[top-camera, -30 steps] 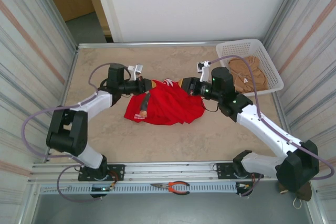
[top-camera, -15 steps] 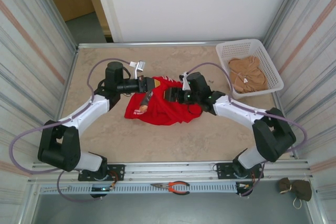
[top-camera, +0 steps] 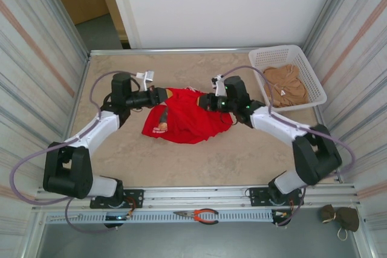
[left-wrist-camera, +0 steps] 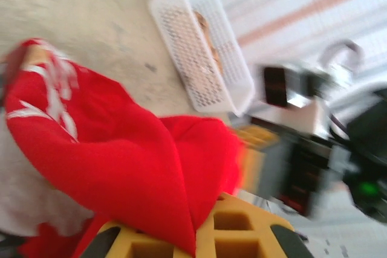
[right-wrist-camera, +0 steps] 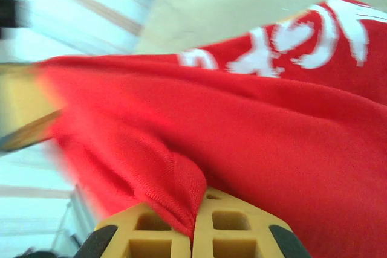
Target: Fold the inside-out t-shirt
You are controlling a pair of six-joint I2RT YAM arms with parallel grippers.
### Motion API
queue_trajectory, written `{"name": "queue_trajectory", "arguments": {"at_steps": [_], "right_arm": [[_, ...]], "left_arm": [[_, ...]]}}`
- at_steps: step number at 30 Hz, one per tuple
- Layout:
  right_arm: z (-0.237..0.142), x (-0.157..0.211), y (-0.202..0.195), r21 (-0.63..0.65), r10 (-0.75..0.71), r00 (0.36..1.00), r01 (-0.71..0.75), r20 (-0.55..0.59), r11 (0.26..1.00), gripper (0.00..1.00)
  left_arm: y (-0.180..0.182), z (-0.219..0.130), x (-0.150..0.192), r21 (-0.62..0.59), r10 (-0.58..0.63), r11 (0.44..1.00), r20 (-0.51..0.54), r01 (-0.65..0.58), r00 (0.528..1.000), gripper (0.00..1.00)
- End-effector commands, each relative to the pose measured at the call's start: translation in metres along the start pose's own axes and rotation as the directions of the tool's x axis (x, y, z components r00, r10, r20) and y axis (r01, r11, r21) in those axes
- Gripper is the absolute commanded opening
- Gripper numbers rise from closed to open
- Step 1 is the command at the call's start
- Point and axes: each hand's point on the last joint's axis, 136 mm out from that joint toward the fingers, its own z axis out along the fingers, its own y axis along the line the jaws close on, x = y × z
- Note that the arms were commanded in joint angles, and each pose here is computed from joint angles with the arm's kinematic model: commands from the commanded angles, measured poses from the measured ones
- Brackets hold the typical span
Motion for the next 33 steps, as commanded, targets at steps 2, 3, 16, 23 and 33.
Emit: {"name": "queue_trajectory", "arguments": {"at_steps": [2, 3, 16, 23, 33], "right_arm": [[-0.032, 0.004, 0.05, -0.19, -0.096, 0.995, 0.101, 0.033, 0.977, 0.0], [-0.035, 0.004, 0.053, -0.203, -0.105, 0.994, 0.112, 0.042, 0.973, 0.0], [-0.029, 0.038, 0.018, -0.163, -0.114, 0.99, 0.099, -0.08, 0.982, 0.0], [-0.035, 0.145, -0.044, 0.129, -0.094, 0.908, 0.159, -0.409, 0.979, 0.52], [-0.047, 0.072, -0.062, 0.245, -0.033, 0.982, 0.079, -0.188, 0.966, 0.6]], "left_arm": [[0.05, 0.005, -0.005, -0.086, -0.067, 0.994, 0.021, 0.069, 0.998, 0.07], [0.058, 0.01, -0.003, -0.093, -0.078, 0.993, 0.004, 0.078, 0.997, 0.18], [0.019, -0.004, 0.042, -0.246, 0.071, 0.965, -0.073, -0.088, 0.995, 0.72], [0.025, 0.017, 0.072, -0.327, -0.016, 0.945, -0.126, -0.026, 0.992, 0.73], [0.033, 0.025, 0.101, -0.442, -0.09, 0.896, -0.095, 0.038, 0.991, 0.74]]}}
